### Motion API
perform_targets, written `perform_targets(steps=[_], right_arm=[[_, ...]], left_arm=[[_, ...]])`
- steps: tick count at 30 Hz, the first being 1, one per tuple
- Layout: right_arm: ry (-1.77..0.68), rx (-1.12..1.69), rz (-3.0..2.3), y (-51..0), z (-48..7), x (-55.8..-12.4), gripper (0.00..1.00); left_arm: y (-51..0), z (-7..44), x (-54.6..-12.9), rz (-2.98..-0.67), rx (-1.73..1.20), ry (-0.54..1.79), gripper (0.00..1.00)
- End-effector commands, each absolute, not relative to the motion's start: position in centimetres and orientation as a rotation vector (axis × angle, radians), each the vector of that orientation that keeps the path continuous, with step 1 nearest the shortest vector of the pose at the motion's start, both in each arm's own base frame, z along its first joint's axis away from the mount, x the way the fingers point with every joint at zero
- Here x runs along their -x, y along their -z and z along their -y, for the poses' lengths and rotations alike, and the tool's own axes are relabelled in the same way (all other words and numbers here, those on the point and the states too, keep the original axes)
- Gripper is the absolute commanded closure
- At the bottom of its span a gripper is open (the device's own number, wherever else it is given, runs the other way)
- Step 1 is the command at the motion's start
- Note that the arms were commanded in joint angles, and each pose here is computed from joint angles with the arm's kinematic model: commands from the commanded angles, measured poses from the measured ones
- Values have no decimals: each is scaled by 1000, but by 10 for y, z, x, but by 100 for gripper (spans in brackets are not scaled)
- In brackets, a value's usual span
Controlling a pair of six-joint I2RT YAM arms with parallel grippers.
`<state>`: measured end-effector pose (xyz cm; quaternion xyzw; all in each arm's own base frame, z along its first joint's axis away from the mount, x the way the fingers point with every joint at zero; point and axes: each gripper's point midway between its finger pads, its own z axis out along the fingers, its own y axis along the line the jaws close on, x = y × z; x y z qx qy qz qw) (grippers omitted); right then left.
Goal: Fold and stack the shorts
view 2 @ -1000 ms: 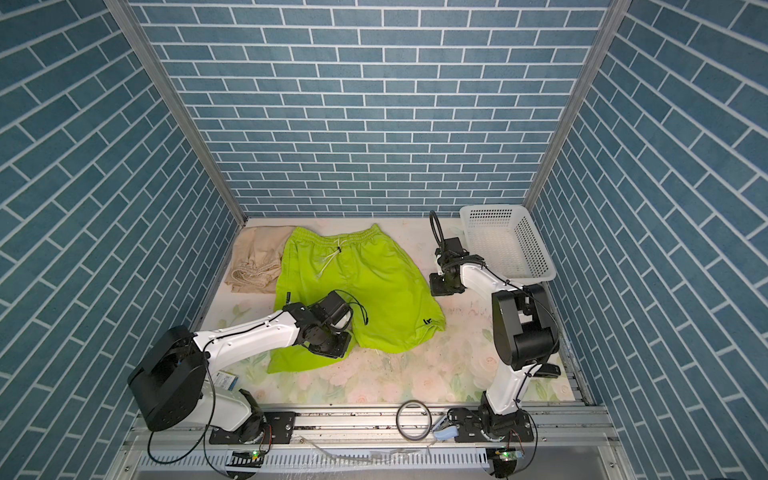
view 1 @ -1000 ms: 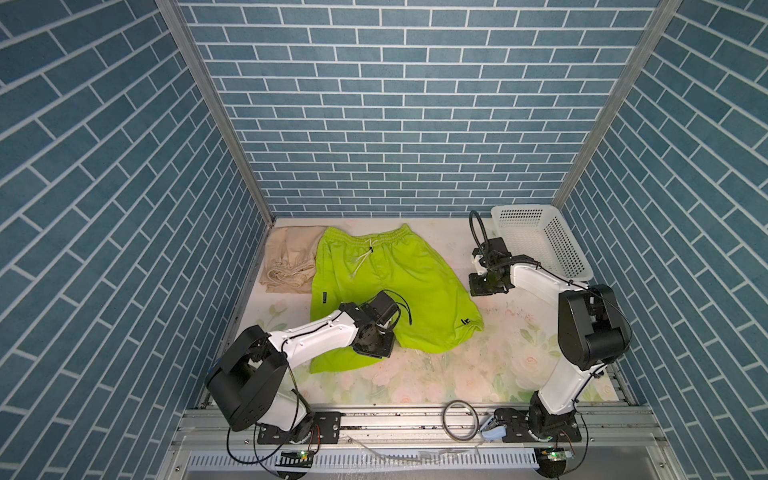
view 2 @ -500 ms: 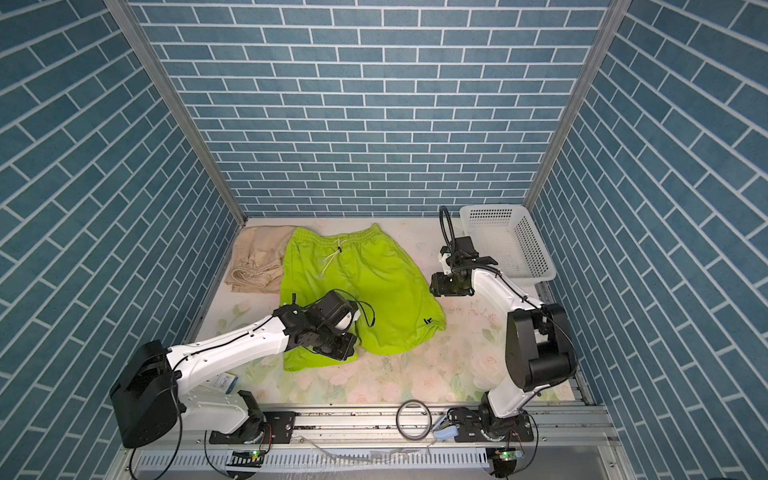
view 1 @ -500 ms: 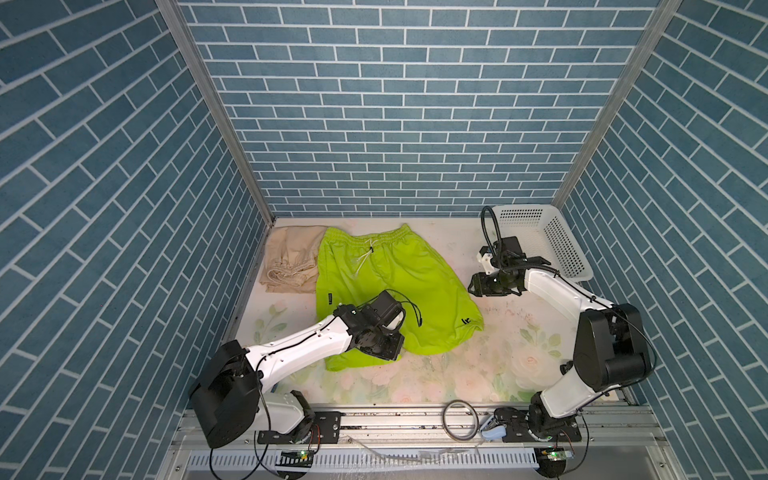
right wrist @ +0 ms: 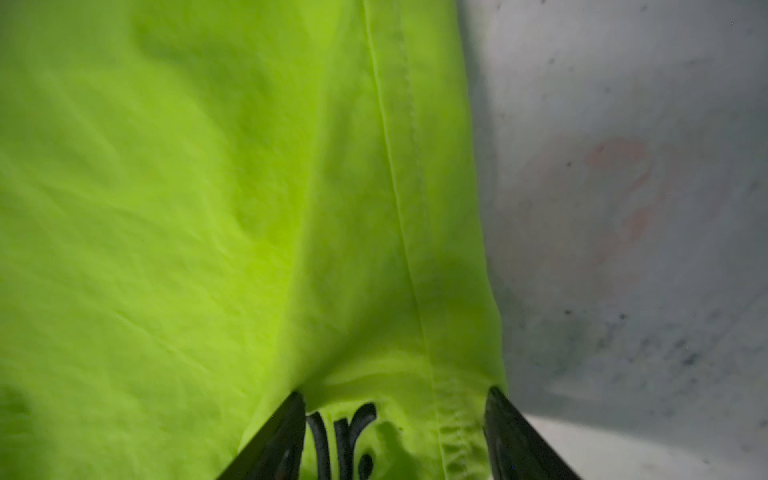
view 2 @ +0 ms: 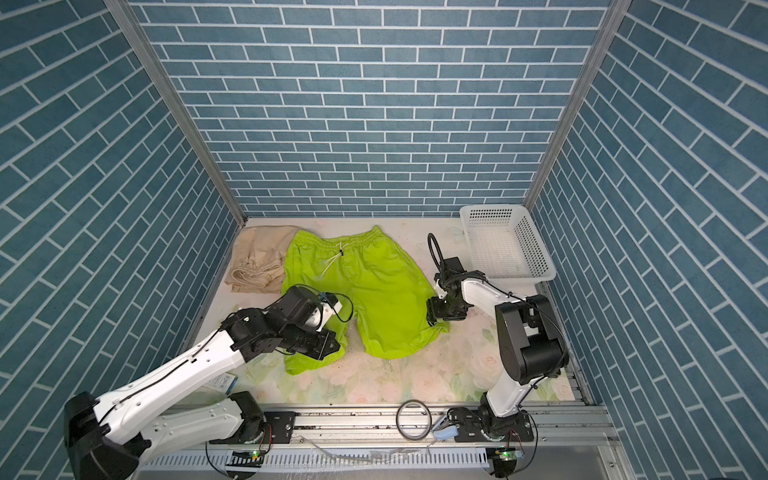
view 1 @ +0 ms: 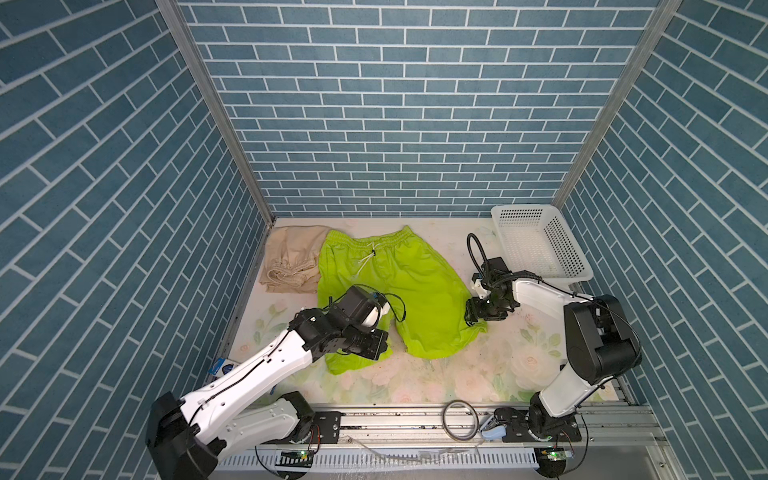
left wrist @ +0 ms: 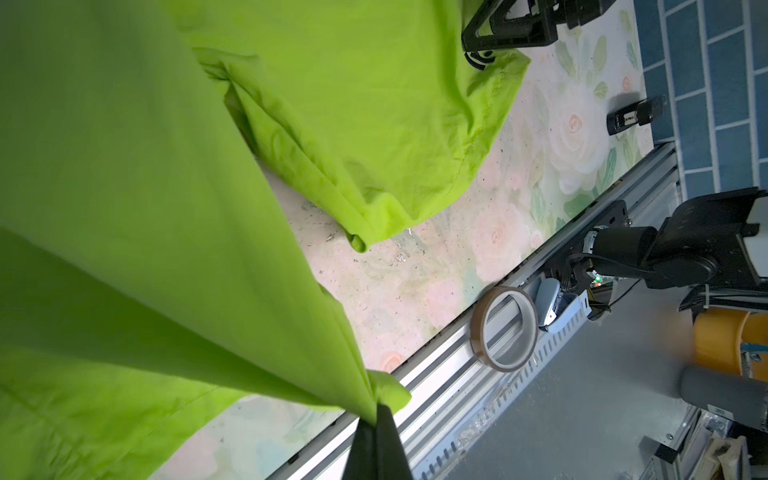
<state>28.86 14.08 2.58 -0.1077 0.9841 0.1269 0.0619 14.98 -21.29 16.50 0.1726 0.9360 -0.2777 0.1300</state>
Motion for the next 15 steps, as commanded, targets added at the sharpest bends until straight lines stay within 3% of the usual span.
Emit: perform_targets(steps=[1,6,11,15], right_arm=[[-347,268,-2999,-21,-138,-294,42],[-357,263,-3026,-17,-141,-298,98],[-180,254,-2954,-47,-124,-327,100],[-27,221,-2886,-78,-95,-353,100]], left_arm=[[-185,198,-137,-2698,-468,934,100],[-199,201,-139,-2644,-423,1086,100],[-166,224,-147,-2741,-476,1099,100],[-170,246,-153,-2718,-567,1121,100]])
